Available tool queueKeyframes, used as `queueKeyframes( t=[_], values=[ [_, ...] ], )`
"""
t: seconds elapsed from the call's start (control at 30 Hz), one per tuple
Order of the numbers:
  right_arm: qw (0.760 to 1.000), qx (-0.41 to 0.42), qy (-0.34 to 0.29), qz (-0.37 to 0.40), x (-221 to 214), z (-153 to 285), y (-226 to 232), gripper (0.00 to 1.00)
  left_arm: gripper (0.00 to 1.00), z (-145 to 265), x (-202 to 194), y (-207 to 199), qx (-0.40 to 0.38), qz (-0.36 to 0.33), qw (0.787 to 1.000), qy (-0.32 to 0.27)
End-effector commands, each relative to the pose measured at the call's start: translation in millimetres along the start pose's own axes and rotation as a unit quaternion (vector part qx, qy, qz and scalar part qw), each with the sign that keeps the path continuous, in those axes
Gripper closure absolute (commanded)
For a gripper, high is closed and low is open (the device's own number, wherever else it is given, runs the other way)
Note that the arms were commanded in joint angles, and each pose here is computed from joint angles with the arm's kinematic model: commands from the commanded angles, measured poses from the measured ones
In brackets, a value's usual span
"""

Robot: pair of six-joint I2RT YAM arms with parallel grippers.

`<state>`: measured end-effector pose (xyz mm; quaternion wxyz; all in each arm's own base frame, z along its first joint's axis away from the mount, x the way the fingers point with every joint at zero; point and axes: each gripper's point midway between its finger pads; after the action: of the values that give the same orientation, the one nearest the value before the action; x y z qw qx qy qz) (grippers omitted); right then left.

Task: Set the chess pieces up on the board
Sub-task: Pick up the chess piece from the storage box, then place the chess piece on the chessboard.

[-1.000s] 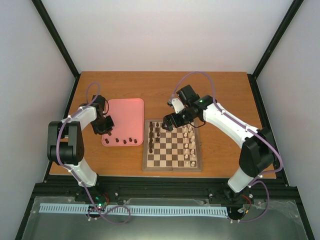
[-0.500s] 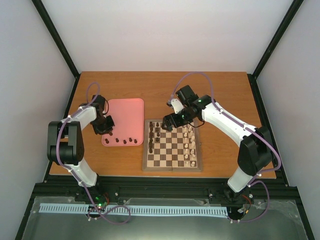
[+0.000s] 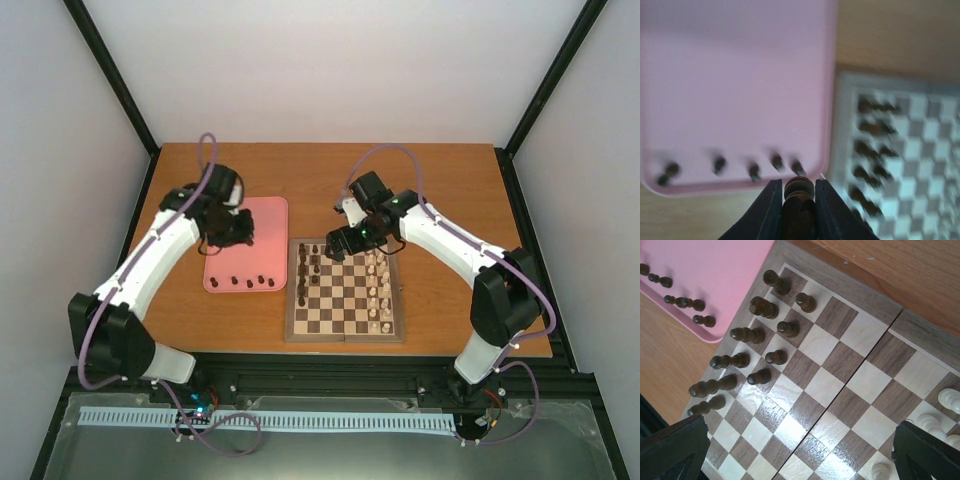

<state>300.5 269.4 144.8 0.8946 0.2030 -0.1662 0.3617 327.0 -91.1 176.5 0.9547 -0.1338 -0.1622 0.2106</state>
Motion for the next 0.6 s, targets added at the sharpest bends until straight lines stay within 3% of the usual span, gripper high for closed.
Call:
queueKeyframes(
  t=[0.0,0.2,0.57],
  values=[
    [1.000,-0.027,-0.008,-0.009,11.2,0.1,-12.6,0.00,0.99,8.8,-83.4,-14.7,-0.003,-0.029,0.996,0.087],
    [1.000,-0.023,-0.006,-0.015,13.5,-8.3,-14.4,0.00,0.99,-5.4,-155.6,-19.7,-0.001,-0.055,0.990,0.129],
    [1.000,-0.027,-0.009,-0.005,14.5,-9.4,-16.1,0.00,0.99,-36.5,-204.1,-43.5,0.017,-0.099,0.987,0.126]
  ],
)
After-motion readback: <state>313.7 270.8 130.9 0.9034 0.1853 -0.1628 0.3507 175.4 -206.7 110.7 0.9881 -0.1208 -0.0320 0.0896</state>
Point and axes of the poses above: each gripper's point midway between its finger pads, its own z axis back along the fingers, its own y axis along the line the jaws close on, x = y × z, and after that the axes turned 13 degrees about z, right-handed
